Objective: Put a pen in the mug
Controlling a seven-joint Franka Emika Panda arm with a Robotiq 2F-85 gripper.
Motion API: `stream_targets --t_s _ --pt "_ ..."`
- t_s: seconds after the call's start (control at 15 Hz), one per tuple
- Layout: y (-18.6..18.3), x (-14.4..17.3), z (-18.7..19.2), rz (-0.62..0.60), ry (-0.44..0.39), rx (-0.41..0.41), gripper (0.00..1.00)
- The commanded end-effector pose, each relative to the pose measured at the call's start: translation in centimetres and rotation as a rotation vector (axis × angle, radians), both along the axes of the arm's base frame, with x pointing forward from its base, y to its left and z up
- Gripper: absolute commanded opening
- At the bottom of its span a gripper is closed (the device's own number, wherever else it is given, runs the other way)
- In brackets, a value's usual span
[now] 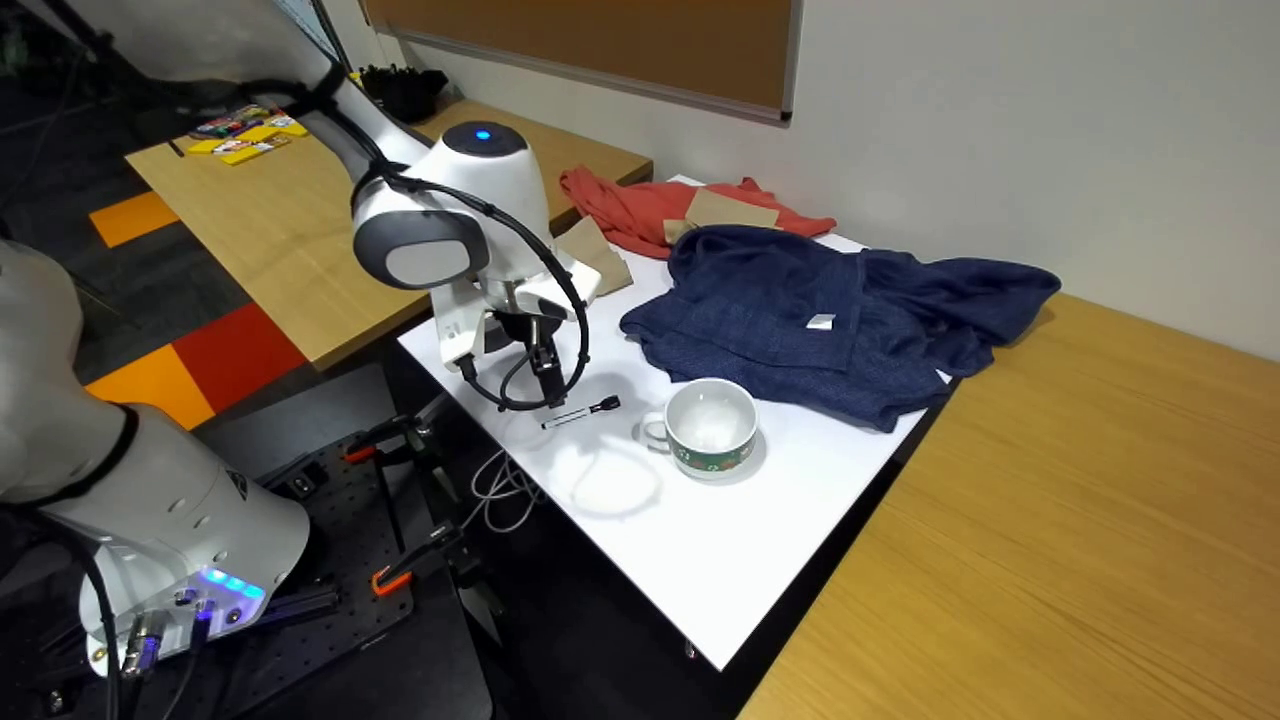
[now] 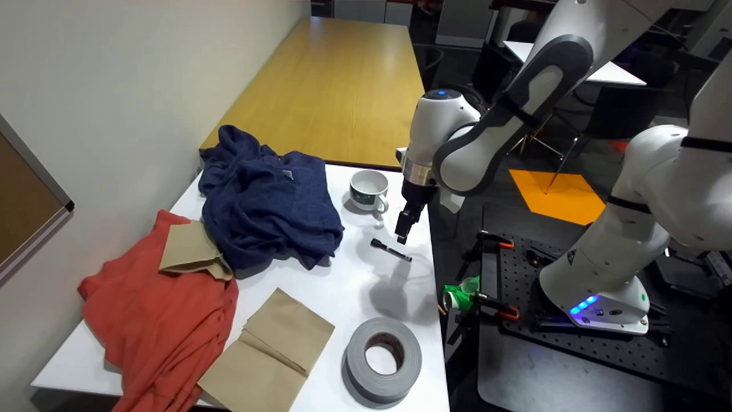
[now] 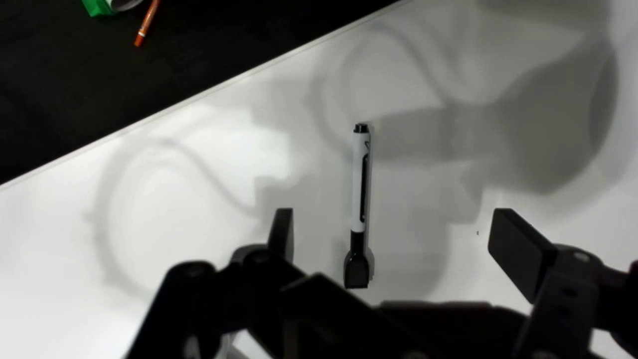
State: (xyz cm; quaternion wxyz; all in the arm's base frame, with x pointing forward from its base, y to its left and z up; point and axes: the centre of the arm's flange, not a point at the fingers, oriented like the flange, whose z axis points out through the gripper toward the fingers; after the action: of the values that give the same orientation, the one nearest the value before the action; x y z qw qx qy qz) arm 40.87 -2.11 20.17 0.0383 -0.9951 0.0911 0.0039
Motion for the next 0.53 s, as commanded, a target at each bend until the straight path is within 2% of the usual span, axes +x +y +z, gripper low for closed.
stream_targets --t_s 0.0,0.47 --pt "0.8 1.5 -2.6 -0.037 -0.014 -0.017 1.0" --pt "1.3 2.8 -5.6 -0.081 -0.012 -0.068 1.0"
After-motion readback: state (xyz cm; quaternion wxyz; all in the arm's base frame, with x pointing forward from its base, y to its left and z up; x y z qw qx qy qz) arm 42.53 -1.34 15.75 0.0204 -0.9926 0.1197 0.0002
